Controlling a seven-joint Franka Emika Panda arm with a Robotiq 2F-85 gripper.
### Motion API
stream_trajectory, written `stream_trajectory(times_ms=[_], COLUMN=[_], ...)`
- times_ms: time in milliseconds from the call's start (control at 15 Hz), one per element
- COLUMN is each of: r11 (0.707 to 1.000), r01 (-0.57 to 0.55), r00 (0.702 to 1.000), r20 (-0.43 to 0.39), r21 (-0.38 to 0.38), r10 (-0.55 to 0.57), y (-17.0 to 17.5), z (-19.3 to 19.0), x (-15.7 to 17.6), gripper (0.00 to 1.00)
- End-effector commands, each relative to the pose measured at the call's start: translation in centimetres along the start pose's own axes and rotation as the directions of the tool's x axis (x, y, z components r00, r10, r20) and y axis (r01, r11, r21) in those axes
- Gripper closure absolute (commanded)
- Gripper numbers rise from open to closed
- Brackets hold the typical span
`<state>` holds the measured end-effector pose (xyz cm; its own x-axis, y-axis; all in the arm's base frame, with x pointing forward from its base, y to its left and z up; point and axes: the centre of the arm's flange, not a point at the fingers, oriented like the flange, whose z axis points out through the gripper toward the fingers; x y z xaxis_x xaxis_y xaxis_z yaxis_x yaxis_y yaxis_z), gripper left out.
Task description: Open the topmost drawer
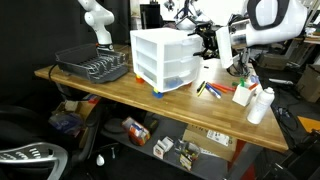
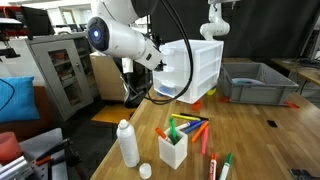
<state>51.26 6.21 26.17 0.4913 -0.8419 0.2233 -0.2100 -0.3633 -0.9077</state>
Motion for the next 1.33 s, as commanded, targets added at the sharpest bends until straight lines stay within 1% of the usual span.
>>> stream_trajectory(times_ms=[0,333,467,600,733,933,1067,1133,1200,1267], r11=[0.999,1.0,0.999,1.0,1.0,0.999,0.999,0.999,0.999,0.999], r01=[0.005,-0.015,-0.023,-0.018,-0.012,0.003,0.01,0.013,0.019,0.029], r00=[1.0,0.999,0.999,1.0,1.0,0.999,0.999,0.999,0.999,0.999], r20=[-0.009,-0.044,-0.025,-0.004,0.022,0.037,0.035,0.033,0.028,0.024], r21=[0.032,0.023,0.024,0.02,0.023,0.032,0.036,0.037,0.038,0.039], r10=[-0.005,0.016,0.023,0.018,0.011,-0.004,-0.011,-0.014,-0.02,-0.03], y=[0.3,1.3,1.7,1.9,1.7,1.3,1.2,1.2,1.3,1.2], z=[0.1,-0.9,-0.9,-0.6,-0.2,0.4,0.5,0.5,0.6,0.7], x=[-2.5,-1.1,-1.2,-1.9,-2.7,-3.4,-3.3,-3.2,-3.0,-2.8], gripper=[0.0,0.0,0.0,0.0,0.0,0.01,0.08,0.17,0.17,0.19])
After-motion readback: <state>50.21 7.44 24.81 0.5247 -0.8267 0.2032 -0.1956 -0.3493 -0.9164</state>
